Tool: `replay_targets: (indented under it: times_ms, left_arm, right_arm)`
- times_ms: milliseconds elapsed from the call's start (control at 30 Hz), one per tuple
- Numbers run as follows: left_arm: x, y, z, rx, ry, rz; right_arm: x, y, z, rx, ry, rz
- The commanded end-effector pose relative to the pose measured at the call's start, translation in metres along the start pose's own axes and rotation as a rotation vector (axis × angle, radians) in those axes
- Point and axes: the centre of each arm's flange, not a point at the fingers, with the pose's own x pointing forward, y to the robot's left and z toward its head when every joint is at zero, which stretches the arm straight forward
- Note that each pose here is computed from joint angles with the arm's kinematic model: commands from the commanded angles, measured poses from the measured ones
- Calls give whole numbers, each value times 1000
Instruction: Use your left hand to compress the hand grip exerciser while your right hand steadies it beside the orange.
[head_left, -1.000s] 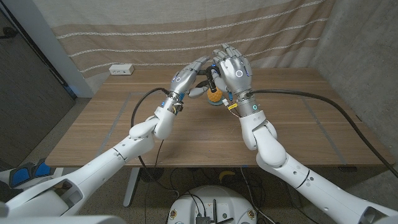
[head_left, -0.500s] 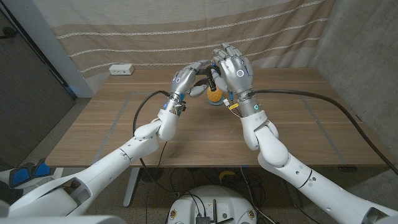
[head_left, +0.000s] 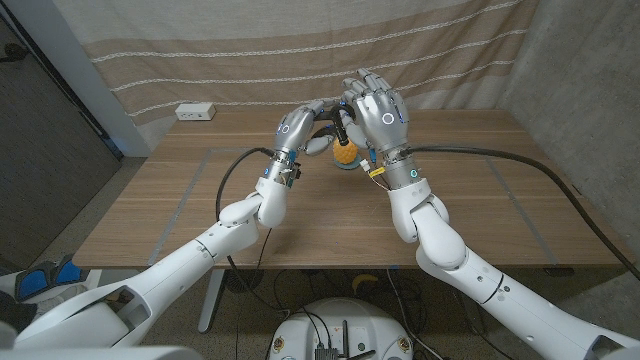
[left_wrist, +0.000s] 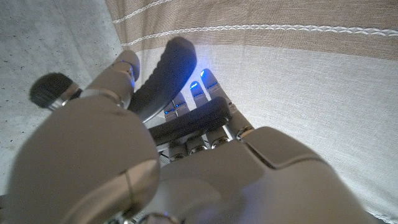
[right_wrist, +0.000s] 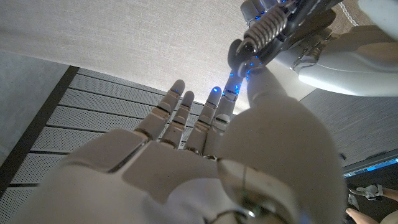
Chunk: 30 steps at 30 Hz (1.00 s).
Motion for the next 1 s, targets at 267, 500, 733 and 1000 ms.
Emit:
replay_targets:
  times_ms: [267, 500, 733, 1000]
  left_arm:
    - [2, -1, 2, -23, -12, 0]
    - [4, -2, 1, -38, -5, -24]
    - [6, -3, 0, -53, 4, -41]
    - [8, -4, -2, -70, 19, -54]
  right_arm:
    - [-4, 3, -4, -22, 16, 7]
    - [-5, 4, -7, -14, 22, 14]
    - [-5, 5, -11, -21, 31, 30]
    - [-3, 2, -18, -12, 26, 97]
